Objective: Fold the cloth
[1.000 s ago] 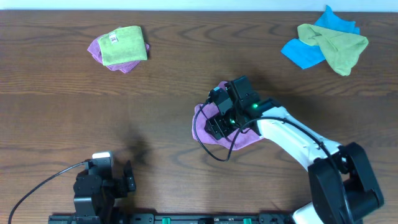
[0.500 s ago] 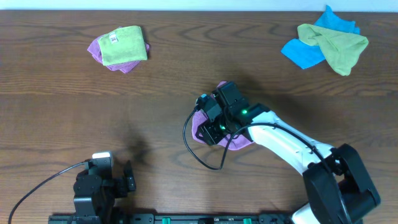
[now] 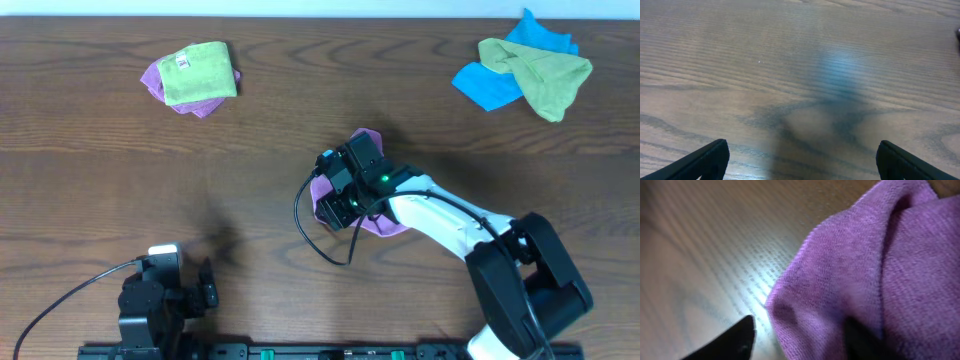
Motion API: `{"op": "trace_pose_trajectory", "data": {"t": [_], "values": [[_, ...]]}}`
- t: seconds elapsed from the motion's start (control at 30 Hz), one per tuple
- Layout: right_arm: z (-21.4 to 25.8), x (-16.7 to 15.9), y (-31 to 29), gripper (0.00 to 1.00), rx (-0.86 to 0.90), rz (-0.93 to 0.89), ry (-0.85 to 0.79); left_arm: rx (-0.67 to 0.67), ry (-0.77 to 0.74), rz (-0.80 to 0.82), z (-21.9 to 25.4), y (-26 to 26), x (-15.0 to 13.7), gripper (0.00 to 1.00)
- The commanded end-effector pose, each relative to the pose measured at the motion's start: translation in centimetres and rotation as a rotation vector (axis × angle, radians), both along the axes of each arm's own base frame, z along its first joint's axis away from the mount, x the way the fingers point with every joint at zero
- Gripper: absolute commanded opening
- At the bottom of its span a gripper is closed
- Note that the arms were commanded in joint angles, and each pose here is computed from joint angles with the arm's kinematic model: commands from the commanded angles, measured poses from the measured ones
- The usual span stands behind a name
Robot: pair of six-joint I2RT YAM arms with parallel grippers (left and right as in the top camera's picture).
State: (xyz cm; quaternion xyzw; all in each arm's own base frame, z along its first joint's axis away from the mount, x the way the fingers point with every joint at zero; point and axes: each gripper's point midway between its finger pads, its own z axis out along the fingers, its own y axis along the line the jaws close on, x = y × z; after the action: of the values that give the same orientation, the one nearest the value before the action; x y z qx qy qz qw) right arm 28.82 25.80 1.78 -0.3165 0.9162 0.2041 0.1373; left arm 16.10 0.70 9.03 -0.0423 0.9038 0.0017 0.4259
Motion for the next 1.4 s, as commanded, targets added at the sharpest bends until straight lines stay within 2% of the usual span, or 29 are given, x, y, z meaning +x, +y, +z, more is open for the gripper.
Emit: {"op": "trace_pose_trajectory", "data": {"t": [0.0,0.1,0.3,0.37,0.43,0.5,0.6,0.83,1.07,1.2,1.3,1.37], "values": [[-1.3,-0.1,-0.1,0.46,-0.031,-0.005,0.016,0.003,-0.004,-0.012,0.0,-0.1,0.0,0.95],[-2.0,0.0,0.0,0.36,-0.033,-0.006,0.026,0.003,-0.003,-0.012,0.0,-0.1,0.0,0.95],[-1.9,0.8,0.6,0.04,-0.008,-0.013,-0.007,0.003,-0.003,-0.011,0.0,-0.1,0.0,0.95],[-1.7,1.1,0.8,0.01,0.001,-0.013,-0.021,0.003,-0.003,-0.012,0.0,-0.1,0.0,0.95],[-1.6,1.3,0.9,0.01,0.007,-0.014,-0.029,0.003,-0.003,-0.011,0.0,-0.1,0.0,0.95],[-1.6,1.3,0.9,0.40,0.007,-0.013,-0.029,0.003,-0.003,-0.012,0.0,-0.1,0.0,0.95],[-1.9,0.8,0.7,0.49,-0.005,-0.012,-0.004,0.003,-0.003,-0.012,0.0,-0.1,0.0,0.95],[-2.1,-0.5,1.4,0.63,-0.017,0.022,0.012,0.003,-0.003,-0.012,0.0,-0.1,0.0,0.95],[-4.7,-1.7,1.4,0.64,-0.071,0.043,0.056,0.003,-0.003,-0.012,0.0,-0.1,0.0,0.95],[-5.3,-1.9,1.3,0.45,-0.083,0.044,0.066,0.003,-0.003,-0.012,0.0,-0.1,0.0,0.95],[-5.4,-1.7,1.0,0.42,-0.099,0.037,0.055,0.003,-0.003,-0.012,0.0,-0.1,0.0,0.95],[-5.4,-1.7,1.0,0.44,-0.102,0.036,0.055,0.003,-0.003,-0.012,0.0,-0.1,0.0,0.95]]}}
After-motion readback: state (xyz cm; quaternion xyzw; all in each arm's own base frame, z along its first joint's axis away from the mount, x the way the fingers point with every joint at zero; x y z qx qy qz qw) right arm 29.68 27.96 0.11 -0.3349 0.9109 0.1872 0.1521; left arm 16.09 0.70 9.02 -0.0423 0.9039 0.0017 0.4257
